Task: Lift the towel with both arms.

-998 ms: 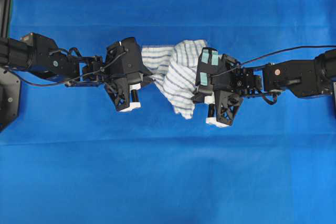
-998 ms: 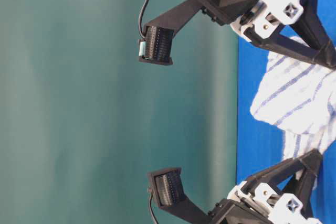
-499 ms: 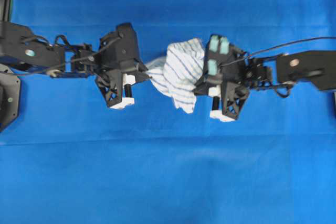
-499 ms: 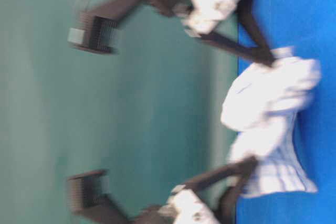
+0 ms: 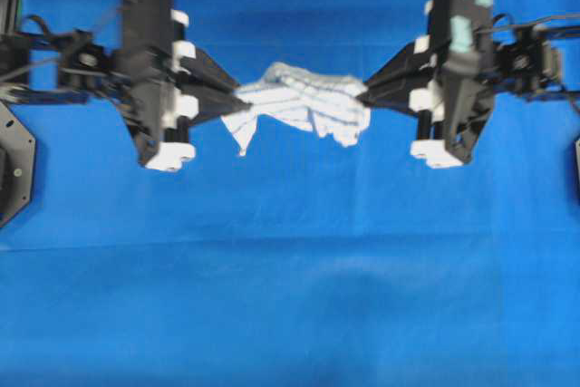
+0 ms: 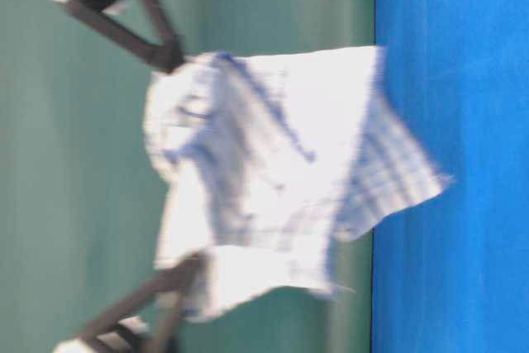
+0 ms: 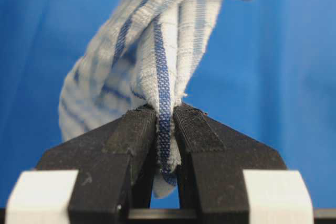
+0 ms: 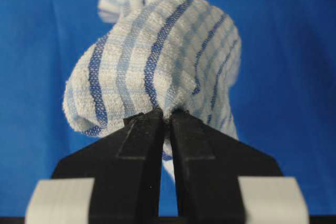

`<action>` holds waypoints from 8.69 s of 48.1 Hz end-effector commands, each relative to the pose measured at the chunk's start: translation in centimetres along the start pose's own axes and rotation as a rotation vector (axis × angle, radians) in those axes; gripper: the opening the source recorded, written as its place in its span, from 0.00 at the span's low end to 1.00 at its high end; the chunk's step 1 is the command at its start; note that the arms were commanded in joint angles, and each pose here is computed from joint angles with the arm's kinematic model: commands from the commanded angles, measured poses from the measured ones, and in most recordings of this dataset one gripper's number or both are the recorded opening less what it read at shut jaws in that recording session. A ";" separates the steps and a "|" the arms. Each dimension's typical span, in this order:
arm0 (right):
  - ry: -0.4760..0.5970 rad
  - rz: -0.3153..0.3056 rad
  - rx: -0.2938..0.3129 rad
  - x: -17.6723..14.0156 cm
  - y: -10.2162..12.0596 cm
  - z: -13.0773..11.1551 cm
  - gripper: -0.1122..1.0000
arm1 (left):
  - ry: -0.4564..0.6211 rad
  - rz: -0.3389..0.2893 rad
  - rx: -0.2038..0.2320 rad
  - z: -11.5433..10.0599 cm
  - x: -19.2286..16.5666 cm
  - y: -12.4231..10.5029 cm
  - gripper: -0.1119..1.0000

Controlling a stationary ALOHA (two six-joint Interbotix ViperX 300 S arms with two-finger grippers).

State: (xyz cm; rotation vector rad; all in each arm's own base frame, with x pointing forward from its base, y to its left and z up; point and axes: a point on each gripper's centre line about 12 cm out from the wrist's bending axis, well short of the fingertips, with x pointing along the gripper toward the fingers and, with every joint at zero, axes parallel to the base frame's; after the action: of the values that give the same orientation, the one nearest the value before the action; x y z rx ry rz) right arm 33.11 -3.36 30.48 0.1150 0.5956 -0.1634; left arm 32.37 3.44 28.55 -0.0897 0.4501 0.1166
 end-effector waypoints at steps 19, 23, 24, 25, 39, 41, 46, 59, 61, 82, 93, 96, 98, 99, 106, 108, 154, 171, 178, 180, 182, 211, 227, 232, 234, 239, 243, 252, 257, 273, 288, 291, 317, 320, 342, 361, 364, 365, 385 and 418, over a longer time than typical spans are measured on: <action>-0.104 -0.047 -0.032 -5.8 -0.4 6.4 0.15 | -0.279 0.043 -0.008 8.2 -8.8 1.2 0.15; -0.124 -0.054 -0.037 -6.7 -0.4 7.6 0.15 | -0.304 0.055 -0.010 9.0 -9.9 1.5 0.15; -0.129 -0.056 -0.038 -6.9 -0.4 7.8 0.15 | -0.311 0.057 -0.008 9.3 -10.1 1.5 0.15; -0.134 -0.059 -0.040 -7.1 -0.4 8.1 0.15 | -0.317 0.057 -0.010 9.5 -10.4 1.5 0.15; -0.173 -0.070 -0.045 -8.6 -0.5 9.9 0.15 | -0.345 0.059 -0.009 10.4 -11.4 1.5 0.15; -0.175 -0.071 -0.046 -8.7 -0.5 9.9 0.15 | -0.345 0.059 -0.008 10.4 -11.4 1.5 0.15; -0.175 -0.070 -0.042 -8.6 -0.5 9.9 0.15 | -0.346 0.059 -0.008 10.4 -11.3 1.5 0.15; -0.194 -0.068 -0.060 -8.7 -0.4 10.1 0.15 | -0.346 0.061 0.003 10.6 -10.9 1.6 0.15; -0.197 -0.066 -0.061 -8.6 -0.4 10.1 0.16 | -0.350 0.062 0.006 10.7 -10.9 1.6 0.15; -0.180 -0.095 -0.057 -8.5 -1.1 9.9 0.70 | -0.379 0.049 0.017 10.7 -11.3 1.2 0.90; -0.160 -0.100 -0.058 -8.3 -1.2 9.3 0.69 | -0.366 0.049 0.013 10.4 -11.0 1.2 0.92; -0.136 -0.103 -0.053 -7.9 -1.3 8.8 0.69 | -0.356 0.047 0.010 10.1 -10.5 1.2 0.92; -0.115 -0.105 -0.051 -7.5 -1.3 8.1 0.69 | -0.345 0.045 0.010 9.7 -9.9 1.2 0.92; -0.103 -0.106 -0.052 -7.3 -1.4 7.7 0.69 | -0.339 0.044 0.011 9.5 -9.6 1.1 0.92; -0.012 -0.107 -0.042 -5.1 -1.6 4.0 0.69 | -0.304 0.030 0.021 7.5 -6.5 0.9 0.92; 0.004 -0.104 -0.032 -4.5 -1.6 3.0 0.69 | -0.293 0.028 0.023 6.7 -5.2 0.8 0.92; 0.315 -0.047 0.088 7.5 -1.9 -16.2 0.69 | 0.026 0.040 0.047 -9.8 13.9 2.1 0.92; 0.385 -0.047 0.091 9.5 -1.9 -18.7 0.69 | 0.031 0.044 0.044 -11.8 16.8 2.4 0.92; 0.384 -0.046 0.093 9.5 -1.9 -18.7 0.69 | 0.037 0.045 0.041 -12.1 17.1 2.4 0.92; 0.385 -0.046 0.092 9.5 -1.9 -18.8 0.69 | 0.037 0.044 0.040 -12.1 17.1 2.3 0.92; 0.384 -0.046 0.093 9.5 -1.9 -18.7 0.69 | 0.037 0.044 0.040 -12.1 17.1 2.3 0.92; 0.386 -0.047 0.092 9.3 -2.0 -18.9 0.14 | 0.038 0.050 0.015 -11.9 17.2 2.5 0.13; 0.270 -0.042 0.130 7.9 -1.6 -14.6 0.14 | 0.010 0.044 -0.007 -8.7 14.0 2.1 0.13; 0.226 -0.048 0.132 6.5 -1.6 -12.2 0.14 | -0.012 0.046 -0.006 -6.5 12.2 2.1 0.13; 0.204 -0.052 0.131 5.7 -1.6 -10.9 0.14 | -0.015 0.051 -0.007 -5.7 11.4 2.3 0.13; 0.161 -0.059 0.123 4.0 -1.6 -8.4 0.14 | -0.029 0.057 -0.010 -3.7 9.4 2.5 0.13; 0.126 -0.064 0.115 2.7 -1.6 -6.5 0.14 | -0.056 0.060 -0.013 -2.2 7.8 2.6 0.13; 0.050 -0.095 0.085 -0.6 -1.8 -2.3 0.14 | -0.116 0.064 -0.013 0.8 4.7 2.6 0.13; 0.017 -0.112 0.072 -2.0 -1.9 -0.3 0.14 | -0.143 0.059 -0.001 2.7 2.7 2.3 0.13; -0.115 -0.136 0.038 -5.7 -1.9 5.8 0.14 | -0.205 0.058 0.028 8.3 -3.8 1.8 0.13; -0.264 -0.139 -0.016 -10.0 -1.6 11.8 0.14 | -0.274 0.053 0.035 13.1 -9.4 1.2 0.13; -0.289 -0.139 -0.025 -10.8 -1.6 12.6 0.14 | -0.286 0.054 0.039 14.0 -10.4 1.1 0.13; -0.318 -0.148 -0.061 -12.0 -1.5 14.0 0.14 | -0.326 0.057 0.108 15.7 -12.1 0.7 0.13; -0.318 -0.148 -0.061 -12.0 -1.5 14.0 0.14 | -0.325 0.053 0.125 15.7 -12.0 0.5 0.13; -0.300 -0.156 -0.067 -11.1 -1.6 13.8 0.71 | -0.309 0.043 0.107 15.1 -11.3 0.4 0.44; -0.274 -0.159 -0.064 -10.4 -1.7 13.1 0.70 | -0.287 0.027 0.107 13.8 -10.3 0.0 0.92; -0.249 -0.158 -0.064 -9.8 -1.7 12.3 0.70 | -0.273 0.024 0.107 13.2 -10.0 0.0 0.92; -0.236 -0.159 -0.064 -9.4 -1.7 11.9 0.70 | -0.263 0.022 0.108 12.8 -9.7 -0.1 0.92; 0.009 -0.126 -0.042 0.0 -1.9 1.7 0.70 | -0.030 0.020 0.095 1.5 -4.3 0.6 0.92; 0.232 -0.049 -0.010 11.4 -0.8 -8.9 0.70 | 0.226 -0.021 0.111 -14.3 0.8 0.0 0.92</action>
State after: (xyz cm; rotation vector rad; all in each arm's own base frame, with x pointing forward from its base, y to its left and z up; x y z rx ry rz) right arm 36.74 -4.48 16.57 0.1012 0.8579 -0.2103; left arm 26.59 2.01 16.08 0.0008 0.6878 0.0629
